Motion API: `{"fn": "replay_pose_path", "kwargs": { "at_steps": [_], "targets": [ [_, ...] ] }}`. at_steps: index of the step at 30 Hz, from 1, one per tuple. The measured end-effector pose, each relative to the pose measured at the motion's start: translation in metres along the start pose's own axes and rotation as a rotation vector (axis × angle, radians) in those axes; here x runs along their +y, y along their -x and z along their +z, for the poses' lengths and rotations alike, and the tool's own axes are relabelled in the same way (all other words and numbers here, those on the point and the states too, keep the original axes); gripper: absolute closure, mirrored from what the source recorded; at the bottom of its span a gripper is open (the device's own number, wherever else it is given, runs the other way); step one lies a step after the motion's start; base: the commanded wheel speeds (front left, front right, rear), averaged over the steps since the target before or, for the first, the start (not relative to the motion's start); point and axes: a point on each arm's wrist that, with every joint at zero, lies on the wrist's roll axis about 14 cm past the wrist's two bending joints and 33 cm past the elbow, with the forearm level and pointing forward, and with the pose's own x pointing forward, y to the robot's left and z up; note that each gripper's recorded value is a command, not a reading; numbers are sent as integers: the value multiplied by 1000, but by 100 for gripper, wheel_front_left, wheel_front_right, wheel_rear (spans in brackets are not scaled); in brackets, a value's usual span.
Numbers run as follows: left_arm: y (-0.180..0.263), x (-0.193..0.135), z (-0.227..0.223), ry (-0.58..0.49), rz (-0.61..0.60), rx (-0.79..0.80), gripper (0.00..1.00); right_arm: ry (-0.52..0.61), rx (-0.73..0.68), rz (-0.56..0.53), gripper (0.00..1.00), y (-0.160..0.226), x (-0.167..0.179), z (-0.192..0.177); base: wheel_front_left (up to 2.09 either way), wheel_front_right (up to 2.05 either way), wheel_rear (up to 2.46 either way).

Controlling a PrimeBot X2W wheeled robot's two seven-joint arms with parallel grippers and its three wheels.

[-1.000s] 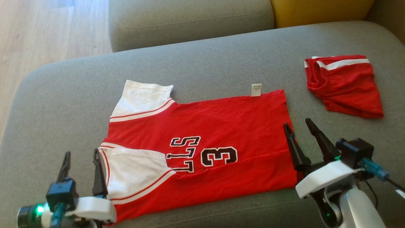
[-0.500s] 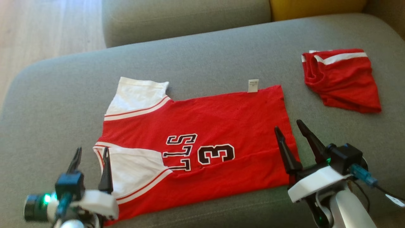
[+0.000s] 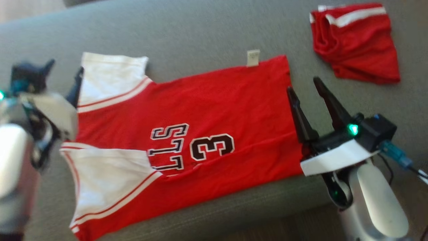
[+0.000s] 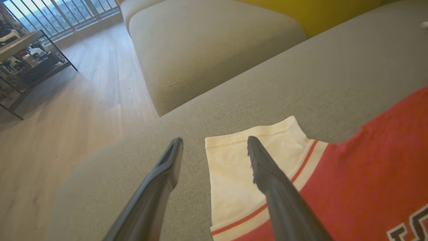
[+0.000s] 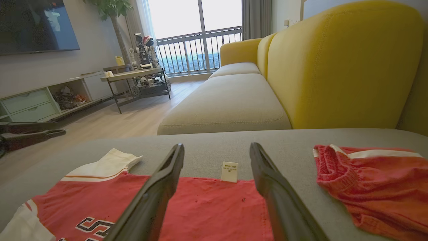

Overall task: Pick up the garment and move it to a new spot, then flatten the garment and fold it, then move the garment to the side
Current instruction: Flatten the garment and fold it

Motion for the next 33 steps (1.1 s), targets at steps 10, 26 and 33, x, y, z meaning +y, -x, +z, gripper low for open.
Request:
{"fn": "replay_pose_path", "kwargs": {
  "at_steps": [10,26,33],
  "targets": [
    [-74,3,-41,-44,-91,265,0,9,18,-88,0,-2,-33,-8,0,0,0],
    [-105,5,-85,-72,-107,453,38,29,41,-151,0,4,-56,-14,0,0,0],
    [-99,-8,-81,-26,-149,440,100,21,46,-146,0,0,-54,-18,0,0,0]
  ]
}}
